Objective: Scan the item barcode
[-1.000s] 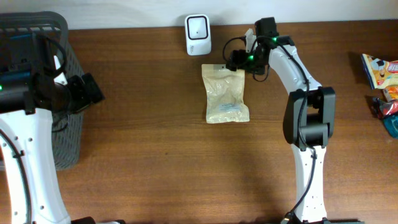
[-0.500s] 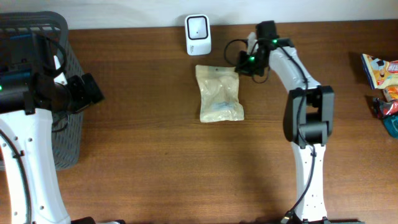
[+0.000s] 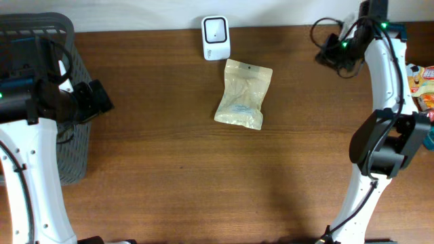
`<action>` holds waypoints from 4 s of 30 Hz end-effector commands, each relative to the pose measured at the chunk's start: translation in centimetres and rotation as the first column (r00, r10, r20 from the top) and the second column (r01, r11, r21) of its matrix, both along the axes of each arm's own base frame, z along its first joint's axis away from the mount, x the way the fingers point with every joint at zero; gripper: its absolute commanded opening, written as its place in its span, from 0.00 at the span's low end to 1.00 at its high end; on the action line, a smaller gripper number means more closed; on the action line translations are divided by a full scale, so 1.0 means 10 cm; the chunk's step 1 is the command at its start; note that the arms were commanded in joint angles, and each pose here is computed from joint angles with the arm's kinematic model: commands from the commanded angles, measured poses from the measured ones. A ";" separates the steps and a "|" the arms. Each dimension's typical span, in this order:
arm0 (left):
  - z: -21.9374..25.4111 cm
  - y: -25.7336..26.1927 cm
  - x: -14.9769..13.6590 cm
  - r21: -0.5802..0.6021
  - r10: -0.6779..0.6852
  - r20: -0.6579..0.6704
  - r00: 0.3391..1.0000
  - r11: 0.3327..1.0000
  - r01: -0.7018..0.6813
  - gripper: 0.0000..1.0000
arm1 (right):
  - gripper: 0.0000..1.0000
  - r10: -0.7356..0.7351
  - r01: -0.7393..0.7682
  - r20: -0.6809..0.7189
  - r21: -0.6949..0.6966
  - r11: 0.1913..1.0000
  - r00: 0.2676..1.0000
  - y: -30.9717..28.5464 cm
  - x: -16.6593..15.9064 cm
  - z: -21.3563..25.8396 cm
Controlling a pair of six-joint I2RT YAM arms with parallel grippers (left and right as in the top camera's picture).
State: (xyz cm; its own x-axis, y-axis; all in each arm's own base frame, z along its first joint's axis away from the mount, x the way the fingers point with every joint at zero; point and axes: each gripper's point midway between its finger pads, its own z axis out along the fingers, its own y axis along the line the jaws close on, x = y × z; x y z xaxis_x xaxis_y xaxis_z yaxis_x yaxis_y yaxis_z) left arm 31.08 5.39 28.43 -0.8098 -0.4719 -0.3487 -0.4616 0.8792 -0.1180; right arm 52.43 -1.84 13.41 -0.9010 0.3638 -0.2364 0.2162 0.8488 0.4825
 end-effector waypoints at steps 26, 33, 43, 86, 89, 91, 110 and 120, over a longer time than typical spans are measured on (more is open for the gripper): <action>0.00 0.00 -0.01 -0.010 0.010 0.002 1.000 1.000 -0.010 0.99 | 0.99 -0.003 -0.106 -0.212 -0.505 0.856 0.977 1.93 -0.94 -1.40; 0.00 0.00 -0.01 -0.010 0.010 0.002 1.000 1.000 -0.010 0.99 | 0.78 -0.011 -0.098 -0.205 -0.510 0.854 0.979 1.87 -0.98 -1.59; 0.00 0.00 -0.01 -0.010 0.010 0.002 1.000 1.000 -0.010 0.99 | 0.55 -0.050 -0.085 -0.239 -0.520 0.850 0.970 1.68 -1.00 -1.52; 0.00 0.00 -0.01 -0.010 0.010 0.002 1.000 1.000 -0.010 0.99 | 0.71 -0.900 0.826 0.057 -0.426 0.369 0.432 -3.19 -1.64 0.04; 0.00 0.00 -0.01 -0.010 0.010 0.002 1.000 1.000 -0.010 0.99 | 0.83 -0.887 0.804 0.043 -0.443 0.396 0.460 -3.23 -1.72 0.03; 0.00 0.00 -0.01 -0.010 0.010 0.002 1.000 1.000 -0.010 0.99 | 0.88 -0.884 0.793 0.022 -0.452 0.408 0.467 -3.19 -1.76 0.02; 0.00 0.00 -0.01 -0.010 0.010 0.002 1.000 1.000 -0.010 0.99 | 0.09 -0.443 0.349 -0.284 -0.327 0.878 0.850 -1.22 -1.37 -0.81; 0.00 0.00 -0.01 -0.010 0.010 0.002 1.000 1.000 -0.010 0.99 | 0.06 -0.683 0.464 -0.258 -0.568 0.679 0.684 -1.67 -1.79 -1.17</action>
State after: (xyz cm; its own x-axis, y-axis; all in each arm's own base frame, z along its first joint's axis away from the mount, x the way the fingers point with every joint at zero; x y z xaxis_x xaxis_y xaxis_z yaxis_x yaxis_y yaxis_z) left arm 31.08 5.39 28.43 -0.8099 -0.4716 -0.3488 -0.4613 0.8794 -0.1178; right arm 36.17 -15.48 1.72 -0.6532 0.7510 -0.0967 0.7569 0.6511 -0.0567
